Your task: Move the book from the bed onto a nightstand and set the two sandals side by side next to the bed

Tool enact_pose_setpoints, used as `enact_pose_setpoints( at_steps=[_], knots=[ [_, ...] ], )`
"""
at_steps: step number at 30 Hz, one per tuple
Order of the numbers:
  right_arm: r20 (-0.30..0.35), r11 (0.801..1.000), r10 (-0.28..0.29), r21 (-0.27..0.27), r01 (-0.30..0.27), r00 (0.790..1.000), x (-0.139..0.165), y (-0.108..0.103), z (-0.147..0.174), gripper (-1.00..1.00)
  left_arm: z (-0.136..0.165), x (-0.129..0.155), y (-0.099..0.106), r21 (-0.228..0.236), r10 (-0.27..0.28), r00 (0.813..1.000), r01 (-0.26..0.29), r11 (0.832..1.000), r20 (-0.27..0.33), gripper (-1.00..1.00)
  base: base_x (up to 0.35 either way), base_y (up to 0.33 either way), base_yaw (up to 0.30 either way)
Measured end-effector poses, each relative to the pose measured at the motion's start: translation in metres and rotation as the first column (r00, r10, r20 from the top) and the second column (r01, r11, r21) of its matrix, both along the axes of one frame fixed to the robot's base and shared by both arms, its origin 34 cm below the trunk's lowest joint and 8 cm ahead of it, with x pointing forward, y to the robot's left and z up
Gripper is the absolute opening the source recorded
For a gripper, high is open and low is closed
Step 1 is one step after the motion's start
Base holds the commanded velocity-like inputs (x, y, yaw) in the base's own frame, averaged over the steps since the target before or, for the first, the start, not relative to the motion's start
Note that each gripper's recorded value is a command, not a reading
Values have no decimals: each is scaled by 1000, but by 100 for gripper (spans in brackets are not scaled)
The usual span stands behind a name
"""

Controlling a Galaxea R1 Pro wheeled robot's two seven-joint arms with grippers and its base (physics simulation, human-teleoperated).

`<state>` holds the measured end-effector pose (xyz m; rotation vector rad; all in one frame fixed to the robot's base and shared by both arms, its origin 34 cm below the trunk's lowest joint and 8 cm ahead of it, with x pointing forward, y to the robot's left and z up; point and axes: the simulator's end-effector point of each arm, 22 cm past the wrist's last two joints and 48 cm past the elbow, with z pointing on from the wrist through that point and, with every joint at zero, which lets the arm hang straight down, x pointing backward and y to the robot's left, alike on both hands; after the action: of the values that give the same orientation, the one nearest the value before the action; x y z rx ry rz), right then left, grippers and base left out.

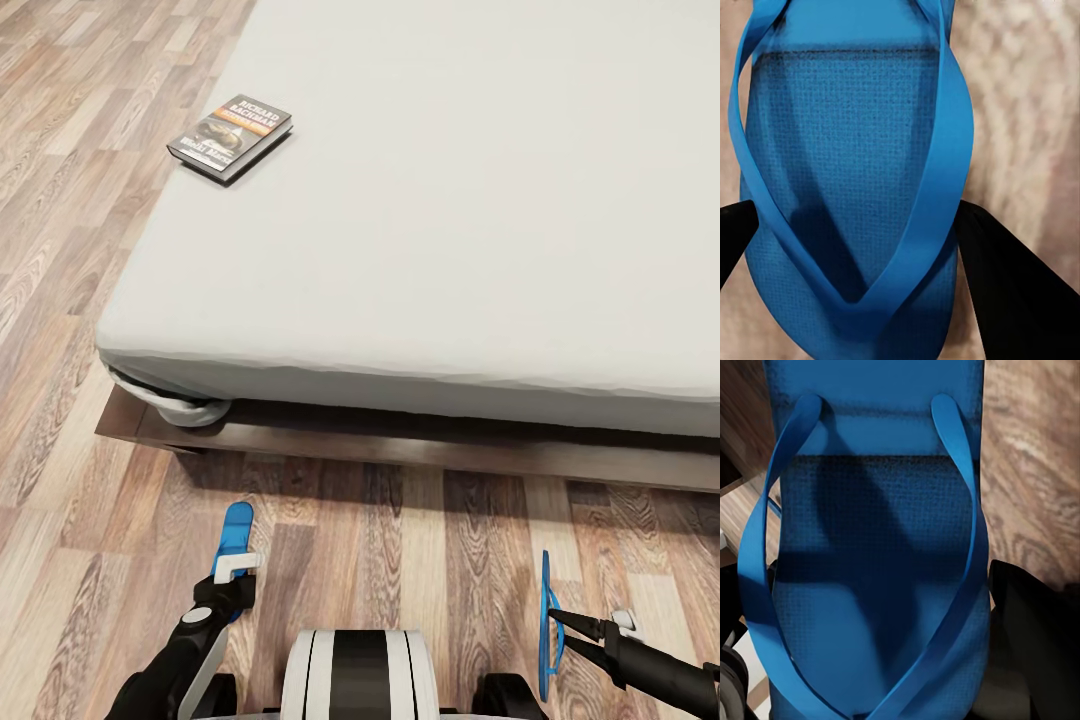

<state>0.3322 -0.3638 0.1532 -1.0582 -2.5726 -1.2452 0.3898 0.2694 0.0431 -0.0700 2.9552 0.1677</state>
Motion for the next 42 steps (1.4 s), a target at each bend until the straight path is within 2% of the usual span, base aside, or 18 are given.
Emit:
enact_pose_setpoints(
  at_steps=[29,30,42],
  knots=[
    [4,1000,3,-1,-3,1000,1,0,0,-100,0,0,0,1,0,1000,0,1000,-1,-100,0,0,0],
    [4,1000,3,-1,-3,1000,1,0,0,-100,0,0,0,1,0,1000,0,1000,-1,100,0,0,0],
    [4,1000,2,-1,-2,1000,0,0,0,-100,0,0,1,3,-2,1000,2,1000,-2,100,0,0,0]
  ],
)
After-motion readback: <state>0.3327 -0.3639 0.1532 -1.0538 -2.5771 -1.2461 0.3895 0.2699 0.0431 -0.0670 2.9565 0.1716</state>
